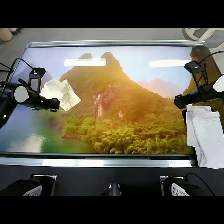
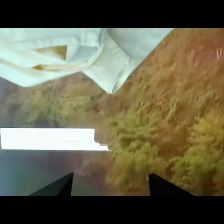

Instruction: Fold the shirts.

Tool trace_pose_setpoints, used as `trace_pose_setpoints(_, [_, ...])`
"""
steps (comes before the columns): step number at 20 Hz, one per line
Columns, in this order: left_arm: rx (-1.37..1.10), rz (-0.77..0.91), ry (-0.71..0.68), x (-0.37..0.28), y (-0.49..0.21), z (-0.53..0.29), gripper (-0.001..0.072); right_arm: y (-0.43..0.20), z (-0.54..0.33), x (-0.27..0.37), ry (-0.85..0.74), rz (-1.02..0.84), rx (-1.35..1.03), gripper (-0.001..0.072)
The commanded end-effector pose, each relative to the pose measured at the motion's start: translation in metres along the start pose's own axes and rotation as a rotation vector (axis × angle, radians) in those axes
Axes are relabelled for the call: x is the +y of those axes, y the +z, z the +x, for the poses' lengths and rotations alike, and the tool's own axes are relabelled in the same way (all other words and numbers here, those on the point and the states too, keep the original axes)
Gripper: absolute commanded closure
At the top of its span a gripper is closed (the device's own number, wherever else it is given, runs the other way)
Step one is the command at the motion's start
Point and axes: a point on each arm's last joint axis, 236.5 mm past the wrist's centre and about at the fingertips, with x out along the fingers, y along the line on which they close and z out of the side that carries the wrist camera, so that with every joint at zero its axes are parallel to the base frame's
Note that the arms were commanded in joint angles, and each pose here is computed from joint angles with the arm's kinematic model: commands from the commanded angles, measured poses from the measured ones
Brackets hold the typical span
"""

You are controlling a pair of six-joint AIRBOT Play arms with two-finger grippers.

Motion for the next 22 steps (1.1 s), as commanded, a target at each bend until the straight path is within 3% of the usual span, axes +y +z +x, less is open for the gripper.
trace_pose_setpoints(1, [-0.152, 0.000, -0.027, -0.007, 0.036, -0.002, 0.0123, 0.018, -0.001, -0.010, -0.042, 0.000, -0.074, 0.0040])
trace_pose_setpoints(7, [-0.449, -0.039, -0.091, -0.021, 0.105, -0.020, 0.0123, 0.021, -0.001, -0.011, -0.049, 0.008, -0.087, 0.0041])
trace_pose_setpoints(9, [-0.492, -0.113, -0.071, 0.002, 0.128, -0.014, 0.0117, 0.021, -0.001, -0.011, -0.046, 0.009, -0.088, 0.0041])
trace_pose_setpoints(11, [-0.366, -0.324, -0.026, 0.054, 0.134, 0.018, 0.0034, 0.019, -0.001, -0.003, -0.014, 0.020, -0.082, 0.0041])
trace_pose_setpoints(14, [-0.078, -0.547, -0.042, 0.104, 0.112, 0.080, 0.0031, 0.012, -0.001, 0.012, 0.049, 0.036, -0.051, 0.0041])
trace_pose_setpoints(20, [0.144, -0.628, -0.157, 0.069, 0.081, 0.160, 0.0033, -0.001, -0.001, 0.025, 0.103, 0.040, 0.005, 0.0042])
trace_pose_setpoints(21, [0.144, -0.608, -0.162, 0.061, 0.082, 0.164, 0.0160, -0.001, -0.001, 0.025, 0.103, 0.040, 0.005, 0.0042])
trace_pose_setpoints(22, [0.139, -0.589, -0.167, 0.057, 0.083, 0.163, 0.0595, 0.000, -0.002, 0.025, 0.102, 0.039, 0.004, 0.0047])
